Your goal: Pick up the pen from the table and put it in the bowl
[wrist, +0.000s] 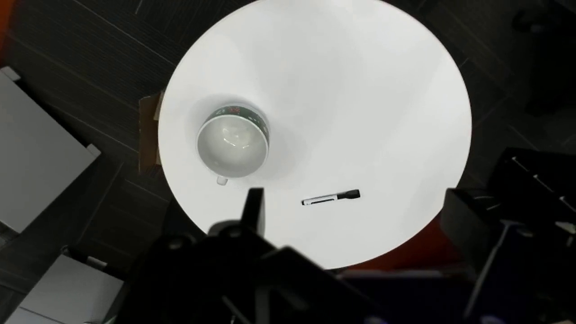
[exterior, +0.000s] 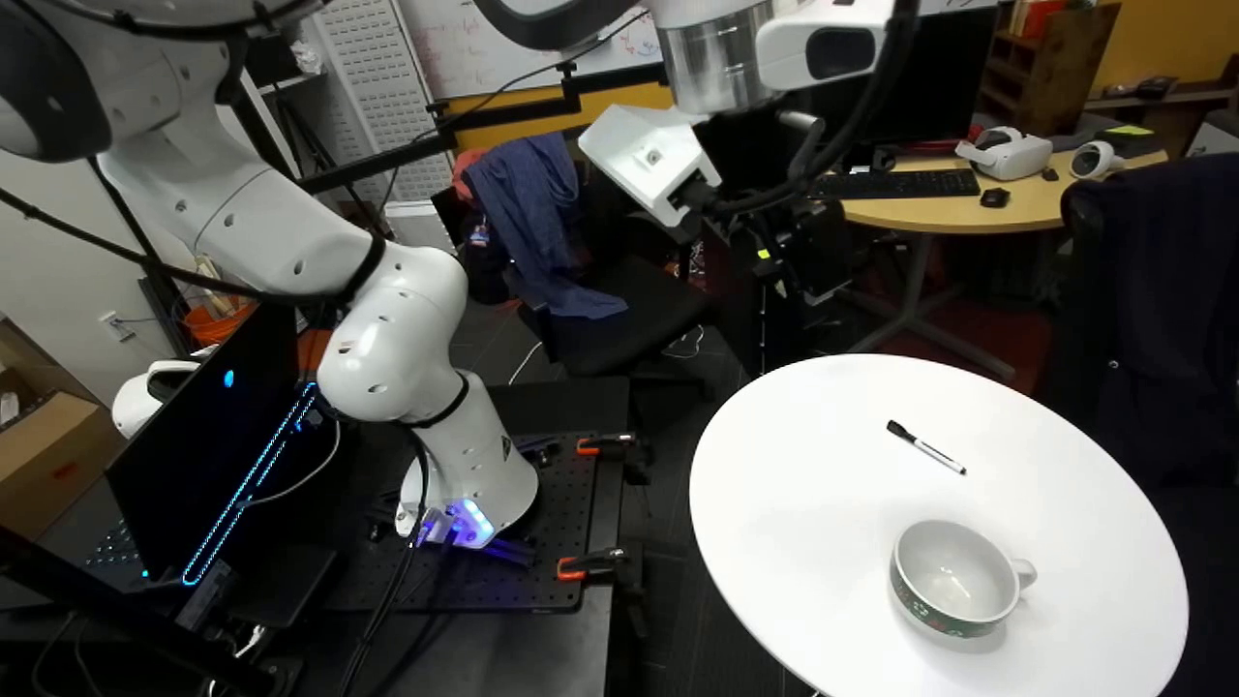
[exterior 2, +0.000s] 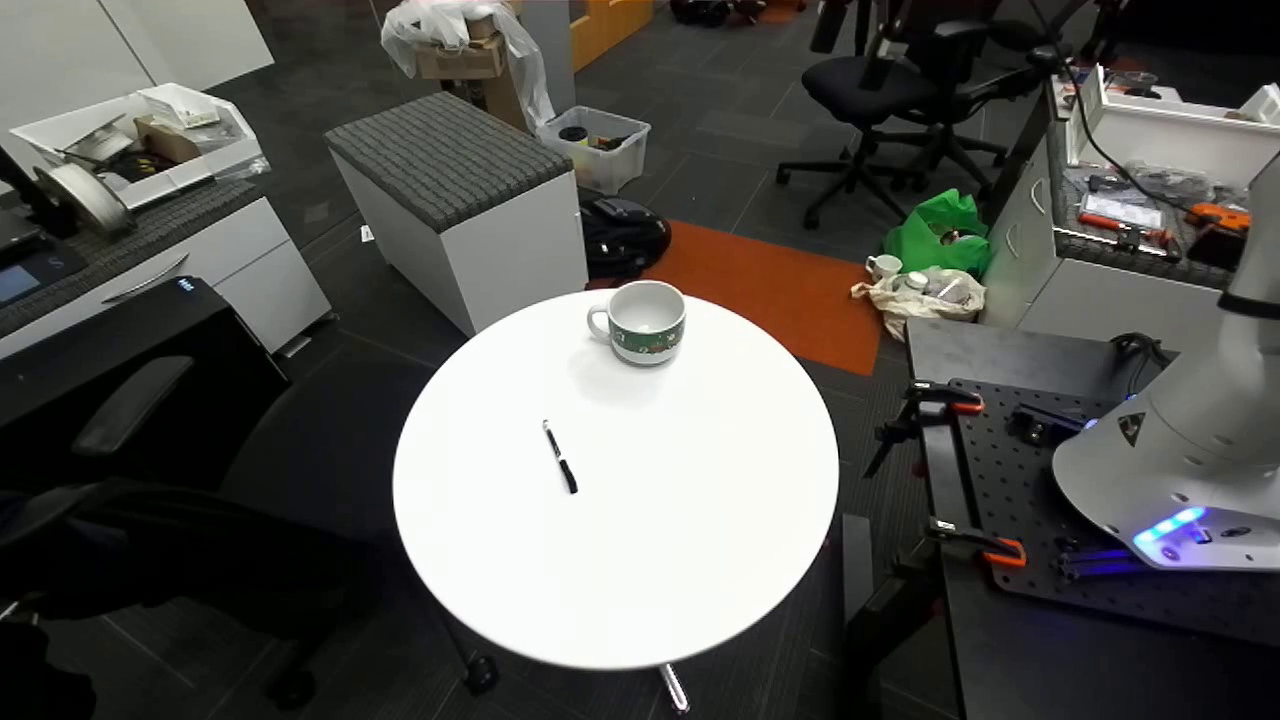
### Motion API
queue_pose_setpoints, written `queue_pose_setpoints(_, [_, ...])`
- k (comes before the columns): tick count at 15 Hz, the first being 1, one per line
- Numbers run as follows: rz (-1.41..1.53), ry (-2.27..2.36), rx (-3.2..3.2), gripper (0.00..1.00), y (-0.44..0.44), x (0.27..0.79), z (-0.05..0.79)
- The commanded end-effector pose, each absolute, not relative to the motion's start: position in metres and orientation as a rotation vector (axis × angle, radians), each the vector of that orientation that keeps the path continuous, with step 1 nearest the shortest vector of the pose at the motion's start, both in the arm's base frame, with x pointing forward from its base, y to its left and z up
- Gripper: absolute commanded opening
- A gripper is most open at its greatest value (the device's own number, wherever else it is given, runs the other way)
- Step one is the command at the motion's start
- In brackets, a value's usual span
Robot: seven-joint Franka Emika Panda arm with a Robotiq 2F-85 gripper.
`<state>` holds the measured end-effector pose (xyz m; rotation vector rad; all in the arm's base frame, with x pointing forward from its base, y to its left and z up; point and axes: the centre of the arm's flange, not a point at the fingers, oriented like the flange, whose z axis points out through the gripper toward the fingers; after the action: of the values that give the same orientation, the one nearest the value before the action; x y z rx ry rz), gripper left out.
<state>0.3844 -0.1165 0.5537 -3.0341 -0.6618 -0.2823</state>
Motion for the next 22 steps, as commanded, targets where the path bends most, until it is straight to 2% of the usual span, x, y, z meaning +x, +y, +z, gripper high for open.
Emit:
queue_pose_setpoints(1, [-0.276, -0.874, -3.027, 1.0, -0.12, 0.408, 0.543])
queue_pose_setpoints(11, [-0.307, -1.423, -2.885, 1.0, -0.118, 0.458, 0.495])
queue_pose_setpoints(22, [-0.079, -1.966, -2.473, 1.0, -0.088, 0.491, 0.459])
